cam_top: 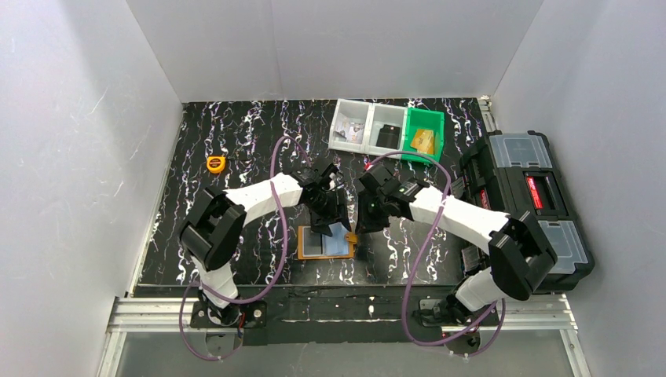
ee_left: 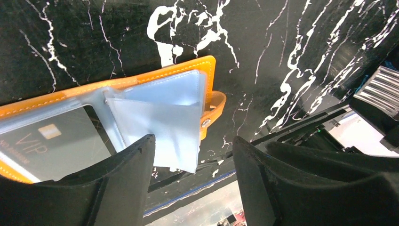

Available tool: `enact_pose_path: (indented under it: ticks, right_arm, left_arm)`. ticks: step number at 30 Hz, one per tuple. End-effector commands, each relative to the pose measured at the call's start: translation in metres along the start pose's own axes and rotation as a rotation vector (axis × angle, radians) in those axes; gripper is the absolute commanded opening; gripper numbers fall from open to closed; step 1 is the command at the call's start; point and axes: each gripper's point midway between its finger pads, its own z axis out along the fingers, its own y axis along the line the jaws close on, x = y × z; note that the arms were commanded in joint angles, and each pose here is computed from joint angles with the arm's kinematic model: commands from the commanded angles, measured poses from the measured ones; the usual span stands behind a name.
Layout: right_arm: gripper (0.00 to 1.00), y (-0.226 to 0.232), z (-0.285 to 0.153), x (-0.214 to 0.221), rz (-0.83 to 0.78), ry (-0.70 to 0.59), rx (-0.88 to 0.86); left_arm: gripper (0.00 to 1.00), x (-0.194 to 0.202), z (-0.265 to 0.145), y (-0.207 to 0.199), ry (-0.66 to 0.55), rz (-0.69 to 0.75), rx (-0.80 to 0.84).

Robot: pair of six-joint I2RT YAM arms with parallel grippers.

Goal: Take the credit cards out of the card holder
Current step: Remove the credit card from the card holder.

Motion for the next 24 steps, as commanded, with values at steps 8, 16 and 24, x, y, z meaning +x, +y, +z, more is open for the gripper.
enact_pose_path:
  ticks: [8,16,24]
  right_arm:
    - [0.27,-0.016,-0.014,0.005,0.022,-0.022,0.029]
    - [0.27,-0.013,-0.014,0.005,0.021,-0.019,0.014]
    - [0.31,-0.01,-0.012,0.007,0.024,-0.013,-0.008]
  left_arm:
    - [0.68,-0.003,0.018,-0.017,0.034,-0.014,0.043]
    - [0.74,-0.001,0.019,-0.024,0.039,-0.04,0.084]
    - [0.8,0.002,0.025,-0.028,0.066,-0.063,0.114]
